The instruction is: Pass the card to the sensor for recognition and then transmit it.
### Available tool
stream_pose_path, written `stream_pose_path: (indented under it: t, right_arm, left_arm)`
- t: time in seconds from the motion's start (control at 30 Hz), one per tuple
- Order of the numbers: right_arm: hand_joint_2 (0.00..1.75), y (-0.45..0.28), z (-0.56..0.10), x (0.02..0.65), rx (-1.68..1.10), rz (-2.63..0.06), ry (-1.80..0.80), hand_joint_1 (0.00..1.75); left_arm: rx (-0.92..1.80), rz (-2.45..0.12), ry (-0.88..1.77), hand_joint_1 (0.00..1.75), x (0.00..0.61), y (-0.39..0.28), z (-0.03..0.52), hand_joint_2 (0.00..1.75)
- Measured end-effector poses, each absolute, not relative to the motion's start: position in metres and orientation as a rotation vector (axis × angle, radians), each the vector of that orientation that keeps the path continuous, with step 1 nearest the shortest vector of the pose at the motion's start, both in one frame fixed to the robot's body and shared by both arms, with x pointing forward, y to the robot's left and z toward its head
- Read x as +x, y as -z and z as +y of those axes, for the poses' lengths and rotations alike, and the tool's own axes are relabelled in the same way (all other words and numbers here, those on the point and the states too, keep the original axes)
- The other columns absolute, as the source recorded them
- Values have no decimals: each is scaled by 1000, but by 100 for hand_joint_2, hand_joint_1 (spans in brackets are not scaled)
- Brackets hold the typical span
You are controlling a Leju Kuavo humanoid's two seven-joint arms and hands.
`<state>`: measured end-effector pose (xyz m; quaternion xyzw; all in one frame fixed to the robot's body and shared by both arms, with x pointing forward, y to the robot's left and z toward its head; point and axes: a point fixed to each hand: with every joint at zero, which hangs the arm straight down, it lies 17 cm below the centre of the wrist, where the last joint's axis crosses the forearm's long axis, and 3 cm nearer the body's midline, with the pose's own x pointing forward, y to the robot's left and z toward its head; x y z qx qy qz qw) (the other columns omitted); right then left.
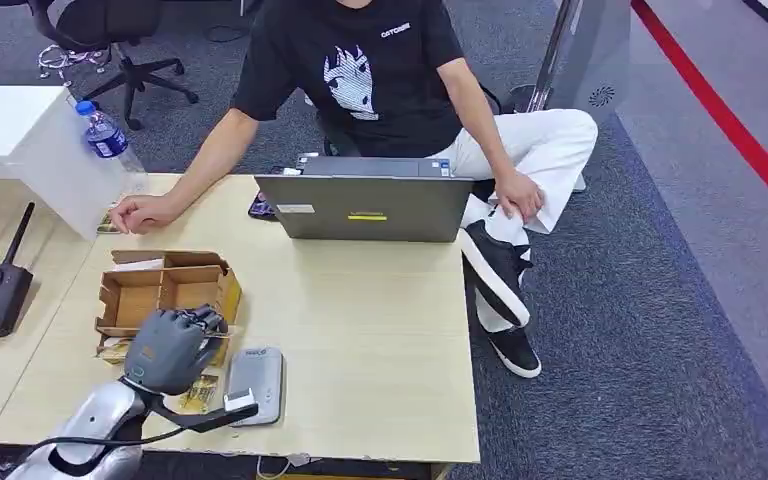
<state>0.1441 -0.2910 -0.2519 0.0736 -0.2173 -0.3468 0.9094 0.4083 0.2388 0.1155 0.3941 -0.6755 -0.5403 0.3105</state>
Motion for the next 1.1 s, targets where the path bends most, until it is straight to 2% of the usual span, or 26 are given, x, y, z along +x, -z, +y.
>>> stream_pose_path:
  t: [0.43,1.07,1.1]
  right_arm:
    - [175,252,-291,143,148,-445,703,0]
    - [175,253,-289,143,145,-441,705,0]
    - [175,253,-289,143,145,-441,705,0]
  left_arm:
    - [1311,-1953,1263,175,437,-240,278,175]
    - [1406,-1970,1191,175,437,-268,304,175]
    - [1406,-1971,1192,44,437,-267,304,175]
